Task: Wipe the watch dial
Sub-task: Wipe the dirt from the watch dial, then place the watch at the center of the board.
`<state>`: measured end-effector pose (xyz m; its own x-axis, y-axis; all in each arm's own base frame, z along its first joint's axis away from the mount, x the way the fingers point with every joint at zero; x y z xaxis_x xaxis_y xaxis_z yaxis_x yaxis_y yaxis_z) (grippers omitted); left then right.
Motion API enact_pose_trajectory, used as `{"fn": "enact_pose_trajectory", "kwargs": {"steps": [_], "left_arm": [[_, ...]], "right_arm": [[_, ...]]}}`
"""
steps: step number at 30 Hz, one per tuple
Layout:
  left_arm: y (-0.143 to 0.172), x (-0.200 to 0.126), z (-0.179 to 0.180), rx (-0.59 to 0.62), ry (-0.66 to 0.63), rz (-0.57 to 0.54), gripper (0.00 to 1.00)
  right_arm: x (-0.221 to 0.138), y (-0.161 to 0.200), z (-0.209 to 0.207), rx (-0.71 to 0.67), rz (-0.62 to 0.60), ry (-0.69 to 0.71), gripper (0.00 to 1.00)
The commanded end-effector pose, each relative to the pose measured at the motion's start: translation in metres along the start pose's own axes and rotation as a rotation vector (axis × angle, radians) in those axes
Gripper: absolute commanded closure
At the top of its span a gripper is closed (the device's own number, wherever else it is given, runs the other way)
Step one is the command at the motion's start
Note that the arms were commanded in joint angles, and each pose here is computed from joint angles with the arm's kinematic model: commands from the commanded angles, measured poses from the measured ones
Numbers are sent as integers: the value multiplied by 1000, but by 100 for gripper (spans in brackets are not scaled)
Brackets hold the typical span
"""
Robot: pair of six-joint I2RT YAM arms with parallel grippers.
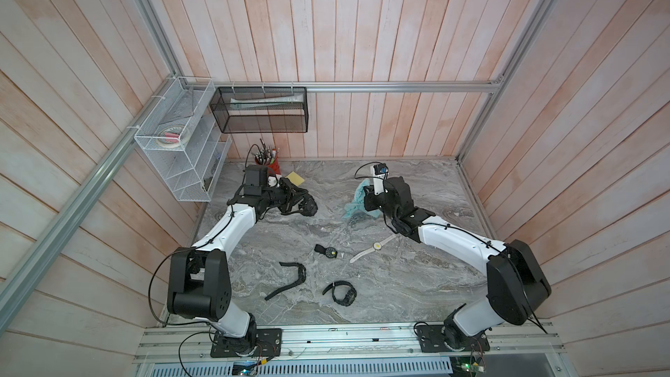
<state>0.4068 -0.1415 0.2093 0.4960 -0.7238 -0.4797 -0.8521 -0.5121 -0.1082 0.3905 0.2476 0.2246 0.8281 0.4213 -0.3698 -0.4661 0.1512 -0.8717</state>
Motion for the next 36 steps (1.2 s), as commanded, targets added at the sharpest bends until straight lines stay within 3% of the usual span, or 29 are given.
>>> {"fn": "enact_pose_trajectory", "kwargs": {"steps": [1,6,25,33,36], "left_arm": [[-11,2,51,53,-245,18,100],[-24,13,76,78,-379,73,100],[-21,45,142,39,-519,218,100],[-23,48,148,48,-535,218,81],[-25,47,148,53,-544,211,61]], "right_arm": [[-11,-19,5,-14,-55,-16,100],[-17,-20,-1,-22,-61,7,100],[-17,-15,-5,3,-37,11,100],[-14,-15,-3,20,-22,2,100],[-13,-14,-1,20,-17,1,100]]}}
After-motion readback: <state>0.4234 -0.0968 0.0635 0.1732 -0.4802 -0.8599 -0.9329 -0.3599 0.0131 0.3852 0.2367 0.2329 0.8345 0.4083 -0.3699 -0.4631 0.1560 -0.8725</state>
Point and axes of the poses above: each gripper's point midway between its finger pads, its own x axis out along the fingers, its own z axis along the line the jaws close on, y = z × x, the point moved 2 cm from there along -x, back along the fingers, and after that the axes turned 11 degrees about x, right-handed, at the moved point
